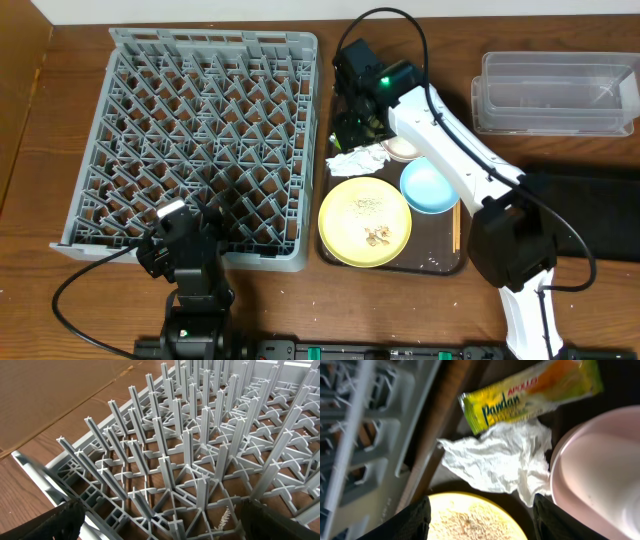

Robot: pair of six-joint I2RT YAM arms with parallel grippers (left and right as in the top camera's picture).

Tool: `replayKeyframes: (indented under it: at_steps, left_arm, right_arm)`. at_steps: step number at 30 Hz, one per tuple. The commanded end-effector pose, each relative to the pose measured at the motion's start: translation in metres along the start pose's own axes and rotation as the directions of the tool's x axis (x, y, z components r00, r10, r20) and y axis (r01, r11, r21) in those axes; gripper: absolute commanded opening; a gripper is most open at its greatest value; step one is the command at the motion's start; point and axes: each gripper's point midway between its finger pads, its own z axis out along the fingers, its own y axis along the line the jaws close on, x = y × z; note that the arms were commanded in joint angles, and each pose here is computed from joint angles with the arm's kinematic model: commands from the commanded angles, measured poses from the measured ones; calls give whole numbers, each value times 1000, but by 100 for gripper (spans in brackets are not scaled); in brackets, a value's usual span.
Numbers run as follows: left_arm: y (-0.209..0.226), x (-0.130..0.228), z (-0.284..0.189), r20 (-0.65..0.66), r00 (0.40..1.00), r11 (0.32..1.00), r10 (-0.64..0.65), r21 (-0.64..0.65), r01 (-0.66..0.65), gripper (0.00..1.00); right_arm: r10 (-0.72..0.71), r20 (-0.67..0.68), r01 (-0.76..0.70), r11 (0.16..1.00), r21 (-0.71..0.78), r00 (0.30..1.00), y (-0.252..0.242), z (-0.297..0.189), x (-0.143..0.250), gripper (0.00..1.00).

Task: Sort waste into correct bins and load items into the dishwasher
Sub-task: 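Move the right gripper over the tray to the white tissue, then grasp the crumpled white tissue with the right gripper and lift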

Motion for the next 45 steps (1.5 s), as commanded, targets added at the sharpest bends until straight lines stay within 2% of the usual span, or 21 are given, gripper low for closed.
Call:
replayKeyframes:
  at_steps: [1,6,12,20,26,30,34,39,45]
  left_arm:
    - [3,-6,-2,14,1000,1000,-10,-11,10,100]
    - [3,-6,-2,14,1000,1000,-10,-11,10,100]
    - [3,-6,-2,14,1000,1000,-10,-11,10,100]
    - [3,-6,-2,14,1000,1000,-10,-11,10,100]
    - [3,-6,-2,14,1000,1000,-10,-11,10,100]
    - [3,-6,-2,14,1000,1000,-10,-11,10,100]
    - [3,-6,-2,14,1000,1000,-10,-11,10,100]
    - [3,-6,-2,14,1000,1000,-10,-11,10,100]
    - [3,-6,-2,14,1000,1000,-10,-11,10,100]
  right_arm:
    - [-9,-60,11,1000,28,998,4,19,22,65]
    - [-17,-68,19,999,27,998,4,49,35,66]
    - [-18,-11,18,1000,18,1000,3,67,30,64]
    - [-9,24,7,995,100,1000,-15,84,33,62]
    - [-11,47,6,996,93,999,-18,99,37,57]
    - [12,51,-17,996,91,999,-19,104,40,40]
    - [25,56,-30,996,89,998,-18,104,40,1]
    - [47,100,-54,996,73,994,-13,83,24,1]
    - [65,250,-75,997,31,966,-5,3,-18,1]
